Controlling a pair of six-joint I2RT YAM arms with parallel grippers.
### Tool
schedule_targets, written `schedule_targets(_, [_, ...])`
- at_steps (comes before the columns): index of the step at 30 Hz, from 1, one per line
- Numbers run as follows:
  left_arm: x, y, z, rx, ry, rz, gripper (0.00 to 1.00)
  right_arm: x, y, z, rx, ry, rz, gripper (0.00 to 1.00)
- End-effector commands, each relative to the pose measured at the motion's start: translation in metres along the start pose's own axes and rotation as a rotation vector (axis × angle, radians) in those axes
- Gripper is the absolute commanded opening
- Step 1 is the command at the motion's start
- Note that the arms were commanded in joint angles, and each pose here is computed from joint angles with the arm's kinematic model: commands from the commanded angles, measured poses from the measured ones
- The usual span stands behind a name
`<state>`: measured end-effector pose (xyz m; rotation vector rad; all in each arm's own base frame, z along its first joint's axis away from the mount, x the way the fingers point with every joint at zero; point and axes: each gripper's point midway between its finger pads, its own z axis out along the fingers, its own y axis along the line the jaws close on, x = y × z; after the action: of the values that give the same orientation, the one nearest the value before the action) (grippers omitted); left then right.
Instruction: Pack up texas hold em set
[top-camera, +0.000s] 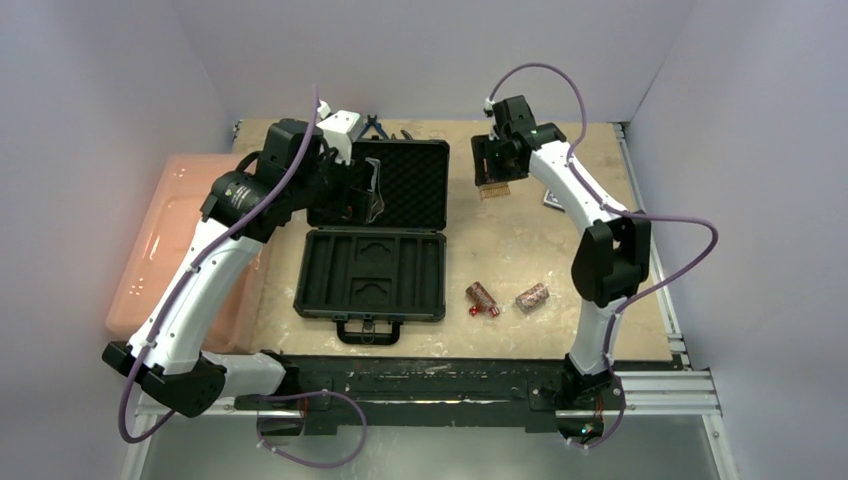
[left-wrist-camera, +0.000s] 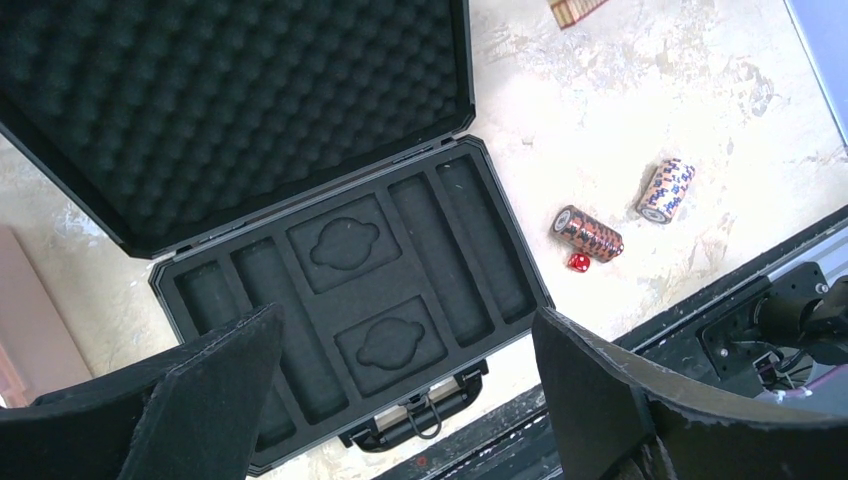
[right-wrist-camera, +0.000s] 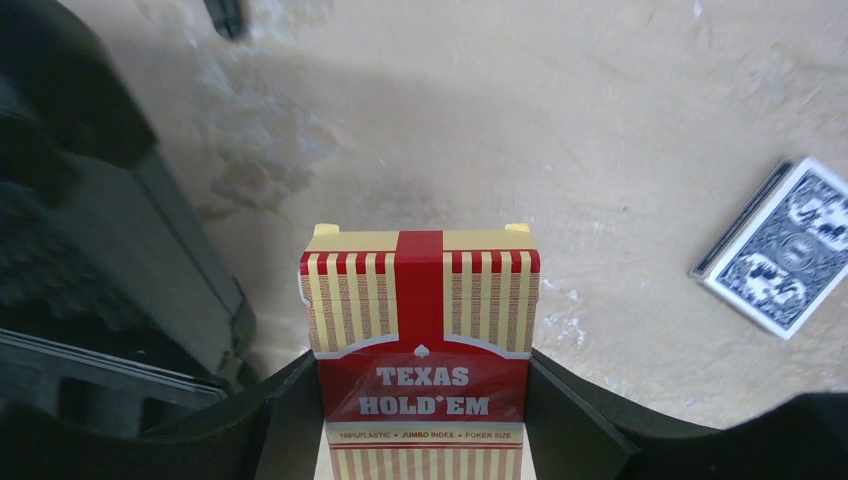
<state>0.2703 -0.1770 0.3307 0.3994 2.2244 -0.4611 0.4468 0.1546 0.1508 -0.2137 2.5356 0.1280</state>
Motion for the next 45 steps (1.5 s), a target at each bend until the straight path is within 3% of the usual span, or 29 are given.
schedule_targets(1, [-0.016,-0.005,-0.012,0.016,-0.064,-0.01,0.93,-0.06,0.011,-0.074,-0.052,-0.208,0.036,0.52])
schedule_targets(10, [-0.028,-0.011,-0.011,0.039,-0.085,-0.024,0.93,-0.105,0.043,-0.142,-0.249,-0.413,-0.084,0.53])
schedule_targets(21, [-0.042,-0.019,-0.028,0.074,-0.145,-0.033,0.91,-0.113,0.107,-0.169,-0.601,-0.502,-0.254,0.52])
schedule_targets(37, [-0.069,-0.021,-0.067,0.068,-0.281,-0.049,0.9,-0.073,0.194,-0.155,-0.791,-0.581,-0.602,0.49])
schedule_targets(45, [-0.069,-0.018,-0.073,0.049,-0.292,-0.07,0.89,-0.041,0.23,-0.127,-0.82,-0.511,-0.722,0.48])
